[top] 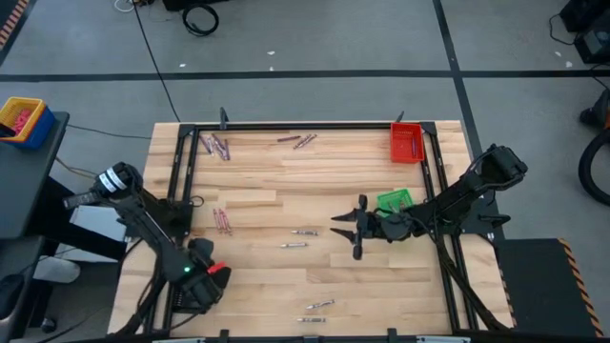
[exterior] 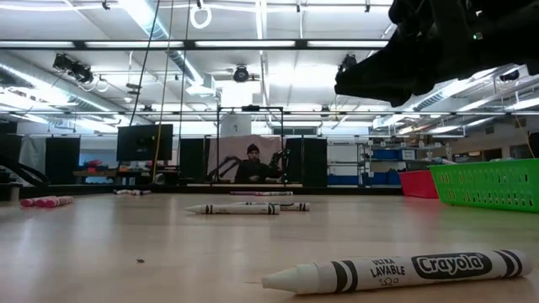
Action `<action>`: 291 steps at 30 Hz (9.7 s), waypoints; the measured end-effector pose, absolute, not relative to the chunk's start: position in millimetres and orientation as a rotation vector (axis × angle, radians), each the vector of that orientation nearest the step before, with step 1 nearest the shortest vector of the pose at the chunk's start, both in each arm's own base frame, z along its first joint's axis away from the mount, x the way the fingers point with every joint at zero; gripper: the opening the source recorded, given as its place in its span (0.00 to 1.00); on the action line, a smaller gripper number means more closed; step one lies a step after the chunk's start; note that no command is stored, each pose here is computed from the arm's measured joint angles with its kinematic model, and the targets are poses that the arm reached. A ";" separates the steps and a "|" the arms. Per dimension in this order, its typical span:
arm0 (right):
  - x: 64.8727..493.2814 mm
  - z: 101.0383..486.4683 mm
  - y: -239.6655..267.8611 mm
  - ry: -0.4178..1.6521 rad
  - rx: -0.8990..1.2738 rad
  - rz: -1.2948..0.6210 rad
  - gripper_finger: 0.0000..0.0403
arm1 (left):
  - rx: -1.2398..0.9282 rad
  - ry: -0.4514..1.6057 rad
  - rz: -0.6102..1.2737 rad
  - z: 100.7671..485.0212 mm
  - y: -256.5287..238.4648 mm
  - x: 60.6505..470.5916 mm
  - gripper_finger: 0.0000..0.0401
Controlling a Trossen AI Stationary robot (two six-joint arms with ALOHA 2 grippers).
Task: Sort crayons
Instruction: Put the white crayon into the black bin
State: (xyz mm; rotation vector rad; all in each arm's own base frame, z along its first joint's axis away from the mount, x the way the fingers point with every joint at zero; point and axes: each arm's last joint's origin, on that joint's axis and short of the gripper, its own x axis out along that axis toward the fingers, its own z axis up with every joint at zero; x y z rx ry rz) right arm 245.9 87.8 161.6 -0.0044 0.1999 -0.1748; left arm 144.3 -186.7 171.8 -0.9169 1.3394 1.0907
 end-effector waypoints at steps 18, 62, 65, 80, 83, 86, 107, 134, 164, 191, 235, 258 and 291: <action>241.3 156.6 96.6 0.246 0.026 -0.134 0.36 | -0.854 1.452 1.120 146.0 -183.2 147.0 0.20; 242.8 156.2 92.2 0.252 -0.005 -0.147 0.36 | -0.021 0.716 0.146 132.9 -85.9 320.7 0.44; 242.8 156.3 92.3 0.250 -0.002 -0.144 0.36 | -0.013 0.732 0.145 118.1 -89.2 323.4 0.44; 242.8 156.4 92.3 0.250 0.001 -0.144 0.36 | -0.106 0.730 0.147 103.8 -105.5 323.3 0.39; 242.8 156.4 92.3 0.250 0.001 -0.144 0.36 | -0.102 0.762 0.174 102.4 -108.8 318.9 0.32; 242.8 156.4 92.3 0.250 0.002 -0.143 0.36 | -0.092 0.765 0.195 101.5 -111.1 316.6 0.26; 242.9 156.5 92.6 0.249 0.002 -0.141 0.36 | -0.080 0.767 0.240 99.6 -112.1 313.8 0.07; 242.6 155.3 92.4 0.263 -0.011 -0.142 0.36 | -0.546 1.532 0.975 251.5 -195.1 228.7 0.08; 253.7 168.9 74.2 0.139 0.017 -0.098 0.36 | -0.747 1.372 1.302 157.0 -219.0 159.9 0.09; 247.5 165.6 91.0 0.170 0.090 -0.041 0.36 | -0.405 1.036 0.682 238.3 -152.0 255.4 0.43; 243.5 158.3 97.2 0.243 0.058 0.000 0.36 | 0.080 1.096 0.005 114.2 -55.7 397.7 0.10; 243.1 156.5 97.1 0.262 0.069 -0.003 0.36 | -0.601 1.402 0.871 242.0 -158.4 214.0 0.08; 246.8 156.9 86.2 0.253 0.068 -0.084 0.36 | -0.887 1.492 1.220 151.1 -188.2 139.6 0.21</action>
